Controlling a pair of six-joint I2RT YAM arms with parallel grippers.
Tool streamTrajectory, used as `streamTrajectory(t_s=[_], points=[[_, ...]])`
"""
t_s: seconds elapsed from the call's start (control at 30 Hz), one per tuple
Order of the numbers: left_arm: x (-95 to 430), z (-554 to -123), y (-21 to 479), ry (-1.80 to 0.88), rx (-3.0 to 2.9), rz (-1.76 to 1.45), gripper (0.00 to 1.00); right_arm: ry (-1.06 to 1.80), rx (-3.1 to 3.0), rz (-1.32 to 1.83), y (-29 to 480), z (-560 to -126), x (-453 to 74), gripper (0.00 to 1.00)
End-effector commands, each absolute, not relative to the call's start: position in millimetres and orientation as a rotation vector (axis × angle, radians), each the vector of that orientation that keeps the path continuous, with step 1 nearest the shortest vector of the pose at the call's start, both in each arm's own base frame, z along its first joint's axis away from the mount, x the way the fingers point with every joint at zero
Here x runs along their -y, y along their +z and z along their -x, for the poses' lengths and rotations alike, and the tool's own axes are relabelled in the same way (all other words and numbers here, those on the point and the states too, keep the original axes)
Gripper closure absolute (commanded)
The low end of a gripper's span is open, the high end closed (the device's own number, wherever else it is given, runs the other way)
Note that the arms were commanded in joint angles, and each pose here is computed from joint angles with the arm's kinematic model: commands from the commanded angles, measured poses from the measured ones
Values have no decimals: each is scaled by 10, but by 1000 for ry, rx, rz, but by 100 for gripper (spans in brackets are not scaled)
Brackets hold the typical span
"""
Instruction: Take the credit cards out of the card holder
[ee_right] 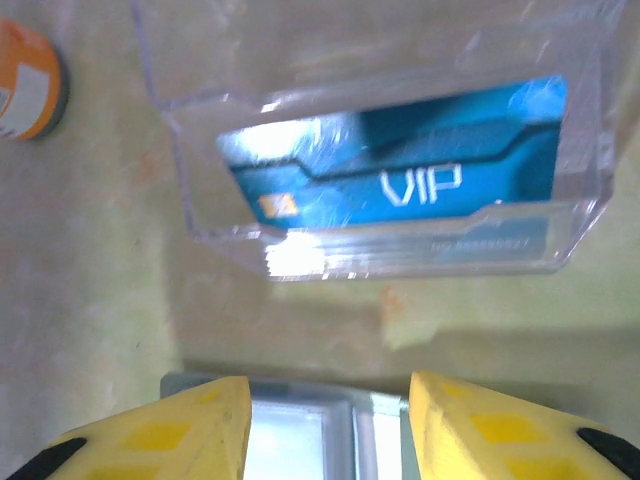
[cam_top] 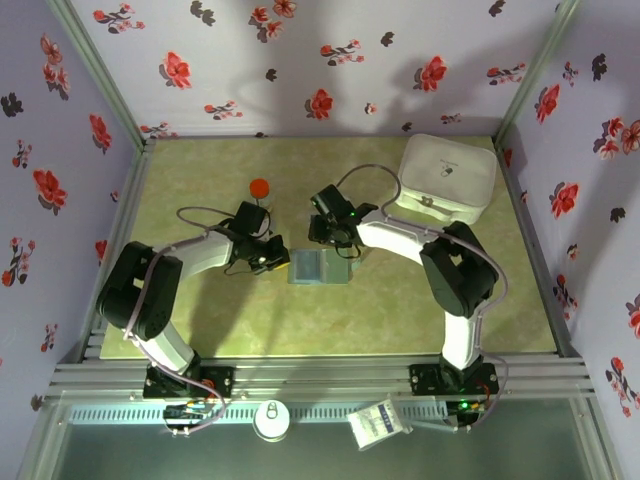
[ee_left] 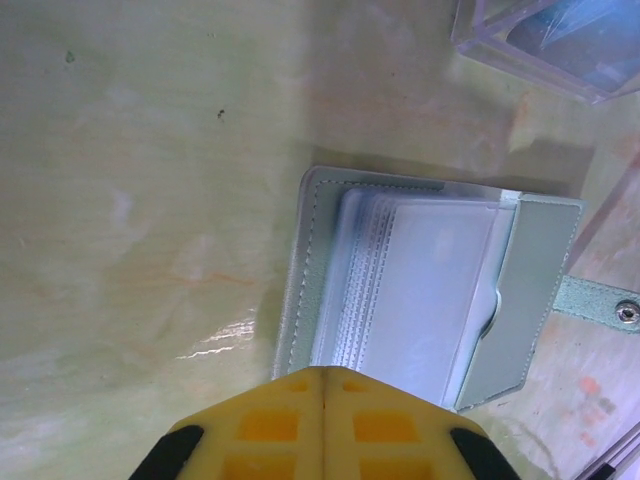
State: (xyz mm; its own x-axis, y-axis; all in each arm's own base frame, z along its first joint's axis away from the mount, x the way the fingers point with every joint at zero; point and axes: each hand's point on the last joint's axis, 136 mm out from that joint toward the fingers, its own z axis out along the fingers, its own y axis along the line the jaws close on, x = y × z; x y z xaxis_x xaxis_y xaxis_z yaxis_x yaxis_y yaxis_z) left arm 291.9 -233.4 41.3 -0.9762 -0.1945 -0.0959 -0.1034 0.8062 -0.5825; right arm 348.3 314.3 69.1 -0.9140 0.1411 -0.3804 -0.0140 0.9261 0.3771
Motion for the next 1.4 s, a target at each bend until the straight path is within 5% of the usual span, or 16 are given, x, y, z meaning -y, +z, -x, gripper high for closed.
streamTrajectory(t_s=[0.0, 0.53, 1.37], points=[[2435, -2949, 452, -941, -2840, 212, 97, 695, -2697, -6, 735, -3303, -3286, 55], [2392, -2834, 206, -876, -2919, 226, 99, 1147, -2700, -14, 715, -2946, -3590, 58], [2374, -2813, 158, -857, -2937, 225, 99, 1023, -2804, -38, 379, -2849, -3437, 61]])
